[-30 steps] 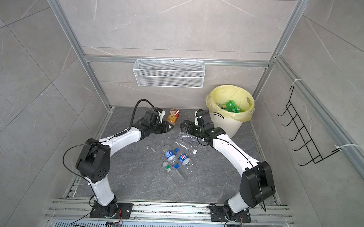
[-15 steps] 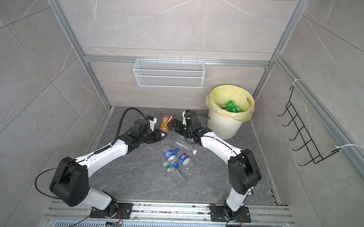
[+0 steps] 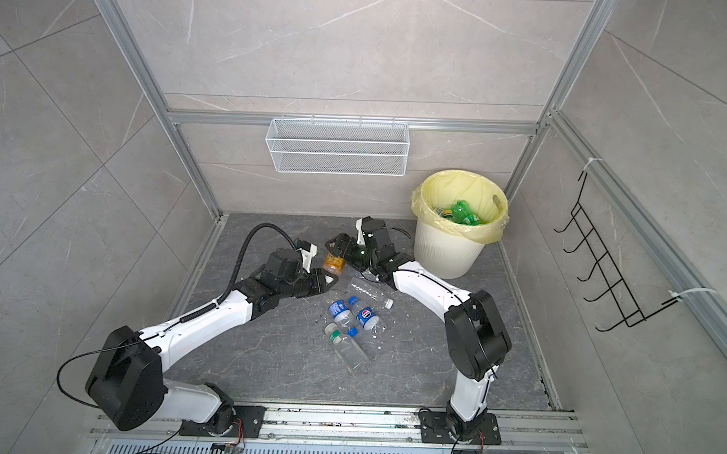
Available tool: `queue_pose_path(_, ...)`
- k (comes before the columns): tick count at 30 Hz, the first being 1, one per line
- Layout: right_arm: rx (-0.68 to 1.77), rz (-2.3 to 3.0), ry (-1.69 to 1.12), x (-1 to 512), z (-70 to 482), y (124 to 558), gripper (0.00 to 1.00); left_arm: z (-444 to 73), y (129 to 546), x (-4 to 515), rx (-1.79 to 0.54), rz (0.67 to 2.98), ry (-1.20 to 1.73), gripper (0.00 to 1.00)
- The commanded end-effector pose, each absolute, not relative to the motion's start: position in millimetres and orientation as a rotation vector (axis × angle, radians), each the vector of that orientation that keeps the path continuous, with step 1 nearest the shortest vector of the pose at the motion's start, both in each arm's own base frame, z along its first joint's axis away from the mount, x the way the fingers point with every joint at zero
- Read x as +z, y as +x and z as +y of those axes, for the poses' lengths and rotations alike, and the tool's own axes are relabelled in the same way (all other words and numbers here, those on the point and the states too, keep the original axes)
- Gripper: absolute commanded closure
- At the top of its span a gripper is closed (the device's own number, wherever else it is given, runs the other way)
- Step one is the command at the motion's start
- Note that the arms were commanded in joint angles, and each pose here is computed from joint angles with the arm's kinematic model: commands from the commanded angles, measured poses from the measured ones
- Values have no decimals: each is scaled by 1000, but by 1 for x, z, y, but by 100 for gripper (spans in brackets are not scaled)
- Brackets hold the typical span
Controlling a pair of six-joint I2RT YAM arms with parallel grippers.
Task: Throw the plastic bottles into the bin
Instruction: 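Lift the tea bottle with the left gripper while the right grasps its base, then open the left gripper while the right carries the tea bottle over the bin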
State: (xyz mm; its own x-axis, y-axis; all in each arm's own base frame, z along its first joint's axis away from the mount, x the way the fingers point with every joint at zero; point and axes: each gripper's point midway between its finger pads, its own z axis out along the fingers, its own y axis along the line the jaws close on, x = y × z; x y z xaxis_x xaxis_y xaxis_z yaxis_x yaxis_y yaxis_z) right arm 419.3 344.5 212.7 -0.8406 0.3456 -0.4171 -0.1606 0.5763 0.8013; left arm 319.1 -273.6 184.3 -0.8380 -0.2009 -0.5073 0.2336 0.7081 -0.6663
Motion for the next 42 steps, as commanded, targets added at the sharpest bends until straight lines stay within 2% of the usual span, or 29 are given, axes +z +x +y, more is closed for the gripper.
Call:
queue_pose_path(1,1260,2242,131,222,351,417,22,-275,326,207,-1035,2275,28,75)
queue_pose_path(9,1209,2258,121,220,343,413,47,-273,327,205,-1020,2285,24,71)
queue_pose_path(16,1146,2245,81,233,335,411,56,-269,326,206,-984,2294,33,59)
queue_pose_path(21,1055,2233,59,247,322,410,59,-266,325,217,-956,2280,56,39)
queue_pose_path(25,990,2220,39,258,310,409,60,-268,321,228,-947,2257,90,28)
queue_pose_path(31,848,2177,33,290,274,410,60,-287,309,255,-932,2207,198,1)
queue_pose_path(42,646,1994,212,385,142,415,62,-358,284,333,-872,2002,549,0)
